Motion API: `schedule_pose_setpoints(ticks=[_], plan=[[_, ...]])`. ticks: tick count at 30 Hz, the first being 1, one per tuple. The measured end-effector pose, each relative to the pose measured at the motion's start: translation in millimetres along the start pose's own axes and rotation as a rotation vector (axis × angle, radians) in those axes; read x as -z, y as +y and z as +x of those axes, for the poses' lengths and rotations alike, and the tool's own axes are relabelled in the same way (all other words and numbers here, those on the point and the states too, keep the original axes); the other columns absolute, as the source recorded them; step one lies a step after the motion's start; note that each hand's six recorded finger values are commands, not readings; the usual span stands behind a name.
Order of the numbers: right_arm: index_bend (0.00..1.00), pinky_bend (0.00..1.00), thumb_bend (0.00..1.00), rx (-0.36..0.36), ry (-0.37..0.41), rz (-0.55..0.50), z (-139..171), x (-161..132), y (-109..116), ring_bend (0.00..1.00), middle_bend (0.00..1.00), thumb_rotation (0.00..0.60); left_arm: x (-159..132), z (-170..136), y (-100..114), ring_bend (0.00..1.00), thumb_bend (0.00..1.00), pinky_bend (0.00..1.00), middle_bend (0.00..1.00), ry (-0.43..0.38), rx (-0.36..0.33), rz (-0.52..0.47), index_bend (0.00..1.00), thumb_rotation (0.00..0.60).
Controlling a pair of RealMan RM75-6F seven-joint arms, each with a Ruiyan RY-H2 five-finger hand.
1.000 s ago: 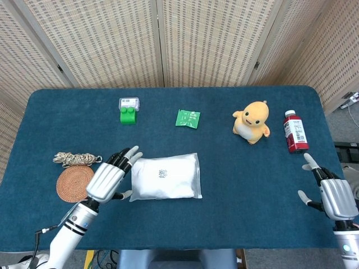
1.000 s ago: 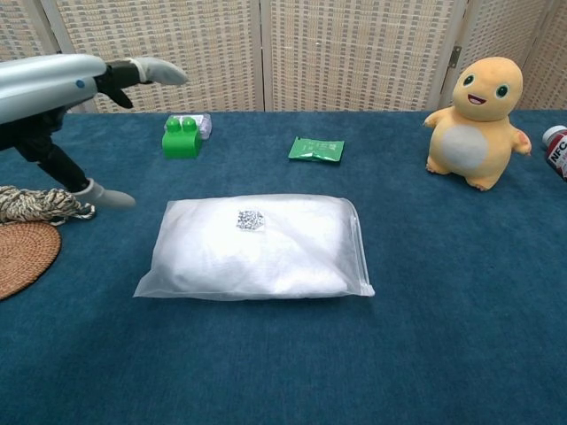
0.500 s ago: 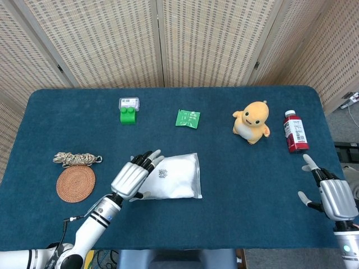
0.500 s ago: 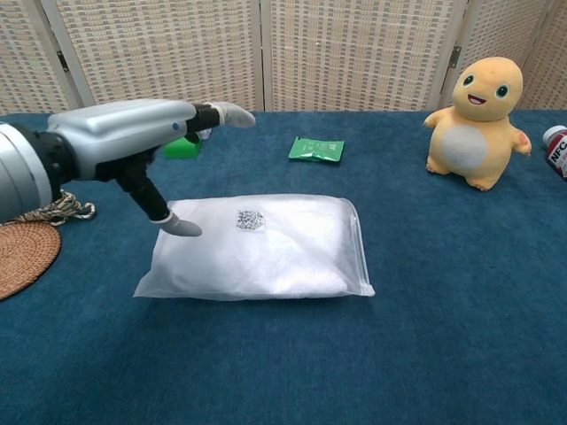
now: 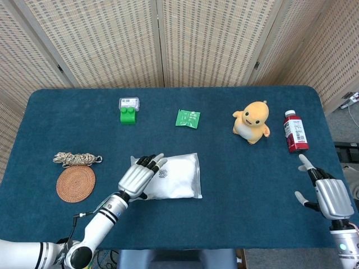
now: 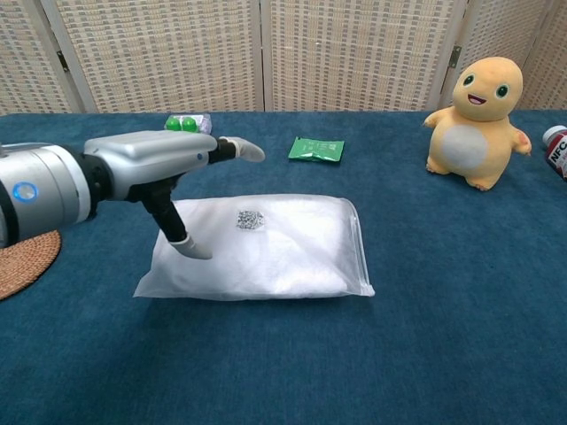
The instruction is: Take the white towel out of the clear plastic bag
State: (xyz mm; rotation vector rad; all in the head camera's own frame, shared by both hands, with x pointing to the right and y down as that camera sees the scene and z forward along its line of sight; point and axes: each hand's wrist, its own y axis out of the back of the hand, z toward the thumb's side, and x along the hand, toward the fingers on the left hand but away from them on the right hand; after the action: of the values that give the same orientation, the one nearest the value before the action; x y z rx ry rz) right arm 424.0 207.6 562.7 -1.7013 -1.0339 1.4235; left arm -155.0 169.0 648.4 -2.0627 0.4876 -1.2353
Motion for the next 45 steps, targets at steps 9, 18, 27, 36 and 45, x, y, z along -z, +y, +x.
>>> schedule_pose_setpoints(ticks=[9,18,27,36,45], plan=[[0.00,0.45,0.21,-0.009,0.004,-0.002,0,-2,-1,0.27,0.30,0.600,-9,16,-2,0.00,0.00,0.05,0.00,0.022,0.078,0.021,0.00,0.600],[0.00,0.45,0.21,-0.016,0.005,-0.002,0,-4,-2,0.27,0.30,0.600,-6,30,-5,0.00,0.00,0.02,0.00,0.069,0.129,0.047,0.00,0.600],[0.00,0.45,0.21,-0.025,0.004,-0.002,0,-3,-4,0.27,0.30,0.600,2,40,-10,0.00,0.00,0.02,0.00,0.129,0.174,0.038,0.00,0.600],[0.00,0.45,0.21,-0.038,0.004,-0.008,0,-3,-10,0.27,0.30,0.600,5,43,-14,0.00,0.00,0.02,0.00,0.189,0.233,0.030,0.00,0.600],[0.00,0.45,0.21,-0.047,0.009,-0.011,-2,-5,-14,0.27,0.29,0.600,3,47,-21,0.00,0.00,0.09,0.00,0.257,0.322,0.008,0.00,0.600]])
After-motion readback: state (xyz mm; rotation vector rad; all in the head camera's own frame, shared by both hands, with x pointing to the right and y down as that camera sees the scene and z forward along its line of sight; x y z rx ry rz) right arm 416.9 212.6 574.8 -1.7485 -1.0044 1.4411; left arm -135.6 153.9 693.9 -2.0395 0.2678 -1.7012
